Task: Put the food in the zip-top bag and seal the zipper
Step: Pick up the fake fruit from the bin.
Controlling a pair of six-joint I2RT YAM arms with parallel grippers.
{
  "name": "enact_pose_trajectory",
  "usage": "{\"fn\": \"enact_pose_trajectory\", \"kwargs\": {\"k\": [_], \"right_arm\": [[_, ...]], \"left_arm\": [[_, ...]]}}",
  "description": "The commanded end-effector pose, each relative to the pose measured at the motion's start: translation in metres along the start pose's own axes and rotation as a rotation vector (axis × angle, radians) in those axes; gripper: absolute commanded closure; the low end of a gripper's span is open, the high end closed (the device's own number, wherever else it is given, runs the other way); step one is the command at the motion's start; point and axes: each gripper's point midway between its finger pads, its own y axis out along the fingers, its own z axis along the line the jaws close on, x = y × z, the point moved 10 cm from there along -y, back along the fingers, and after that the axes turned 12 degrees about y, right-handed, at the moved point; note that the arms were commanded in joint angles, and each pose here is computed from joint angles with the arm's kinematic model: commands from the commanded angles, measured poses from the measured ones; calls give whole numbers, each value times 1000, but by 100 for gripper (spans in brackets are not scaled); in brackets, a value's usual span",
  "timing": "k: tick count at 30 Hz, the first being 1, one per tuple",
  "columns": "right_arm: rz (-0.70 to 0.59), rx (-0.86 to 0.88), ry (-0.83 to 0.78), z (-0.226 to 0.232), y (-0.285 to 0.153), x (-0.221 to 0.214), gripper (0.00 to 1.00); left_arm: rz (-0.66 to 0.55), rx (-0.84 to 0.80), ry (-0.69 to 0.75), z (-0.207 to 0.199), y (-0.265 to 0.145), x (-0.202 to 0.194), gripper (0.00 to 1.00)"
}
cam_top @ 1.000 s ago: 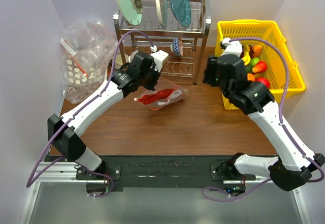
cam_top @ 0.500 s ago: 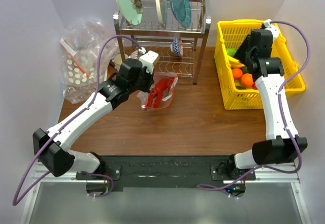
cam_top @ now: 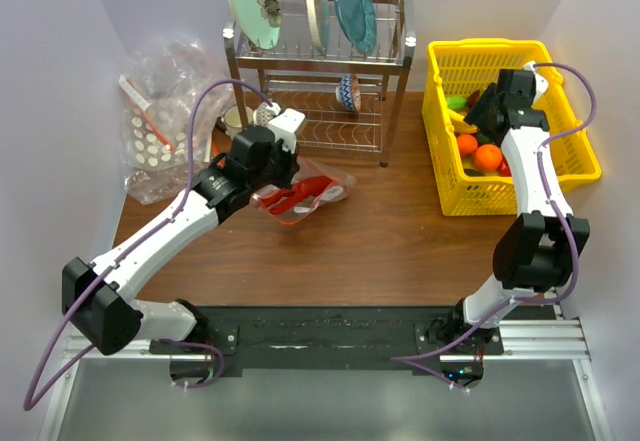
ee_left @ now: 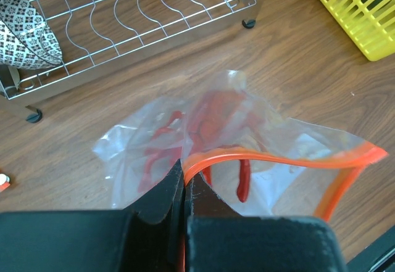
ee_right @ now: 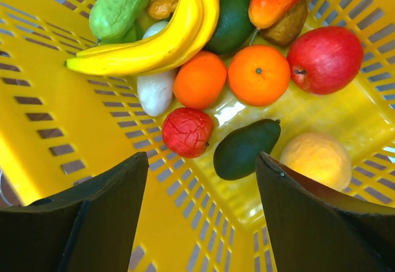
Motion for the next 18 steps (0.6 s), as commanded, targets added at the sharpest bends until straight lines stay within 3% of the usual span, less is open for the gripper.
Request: {"fn": "enact_pose_trajectory", "kwargs": {"k": [1, 12, 18], "right_arm": [[-41, -27, 14, -6, 21, 1, 25], [72, -29, 135, -38, 92, -4, 21], [97, -56, 146, -44, 121, -10, 9]], "left_arm": [[-139, -7, -30, 2, -10, 22, 100], [-124, -27, -33, 0, -3, 17, 100], [-121, -22, -39, 3, -1, 16, 100]]}}
